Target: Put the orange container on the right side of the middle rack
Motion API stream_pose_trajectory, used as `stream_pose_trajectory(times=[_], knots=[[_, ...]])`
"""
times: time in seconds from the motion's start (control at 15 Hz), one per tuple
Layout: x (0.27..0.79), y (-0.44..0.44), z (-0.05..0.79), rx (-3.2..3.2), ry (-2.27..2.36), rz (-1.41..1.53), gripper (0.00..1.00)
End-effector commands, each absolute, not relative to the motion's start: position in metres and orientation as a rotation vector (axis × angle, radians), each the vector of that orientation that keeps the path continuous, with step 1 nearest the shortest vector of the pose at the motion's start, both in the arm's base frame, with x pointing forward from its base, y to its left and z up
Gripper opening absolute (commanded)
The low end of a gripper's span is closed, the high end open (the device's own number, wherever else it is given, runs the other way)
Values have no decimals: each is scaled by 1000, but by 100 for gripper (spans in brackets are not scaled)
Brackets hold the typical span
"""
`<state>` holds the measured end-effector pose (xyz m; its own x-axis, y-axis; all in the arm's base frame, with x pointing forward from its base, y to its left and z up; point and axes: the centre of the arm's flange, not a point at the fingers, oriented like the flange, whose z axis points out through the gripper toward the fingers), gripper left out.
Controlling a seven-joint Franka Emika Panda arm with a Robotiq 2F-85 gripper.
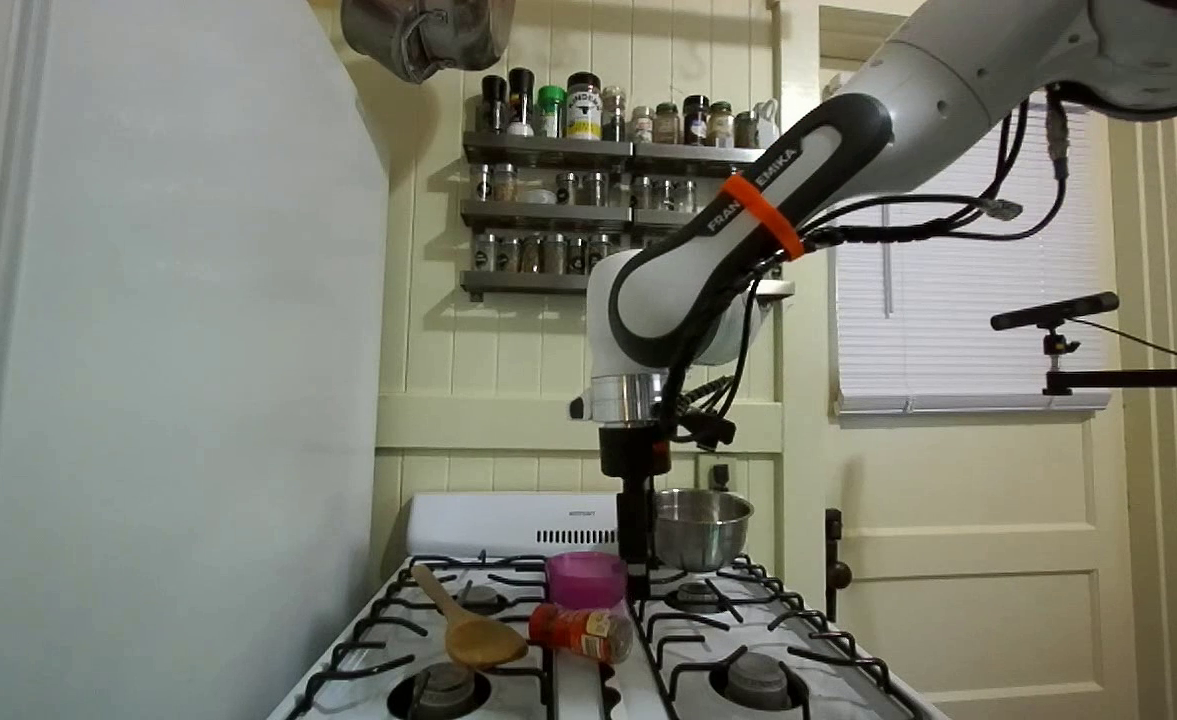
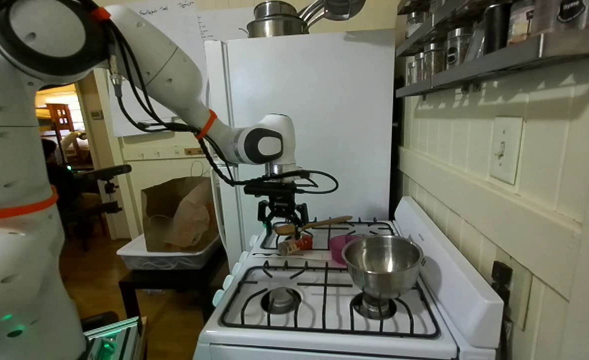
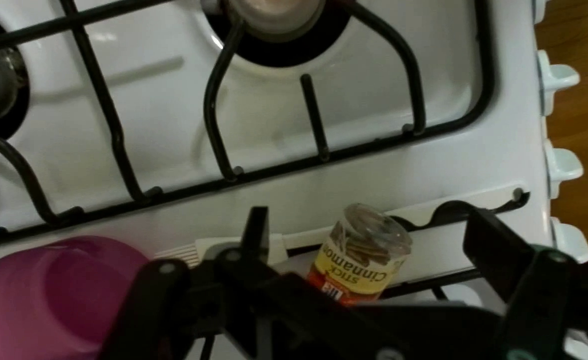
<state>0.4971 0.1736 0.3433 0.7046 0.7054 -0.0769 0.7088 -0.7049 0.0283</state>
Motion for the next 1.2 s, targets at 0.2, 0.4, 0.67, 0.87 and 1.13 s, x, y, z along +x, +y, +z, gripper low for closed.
stream_pose_trajectory(times=[0.2, 0.4, 0.67, 0.87, 1.13], knots=[[542, 206, 313, 2928, 982, -37, 100], [551, 210, 303, 2914, 882, 26, 100], [553, 216, 289, 2932, 802, 62, 100], [551, 223, 282, 2937, 775, 57, 75], [547, 227, 281, 2927, 760, 49, 49]])
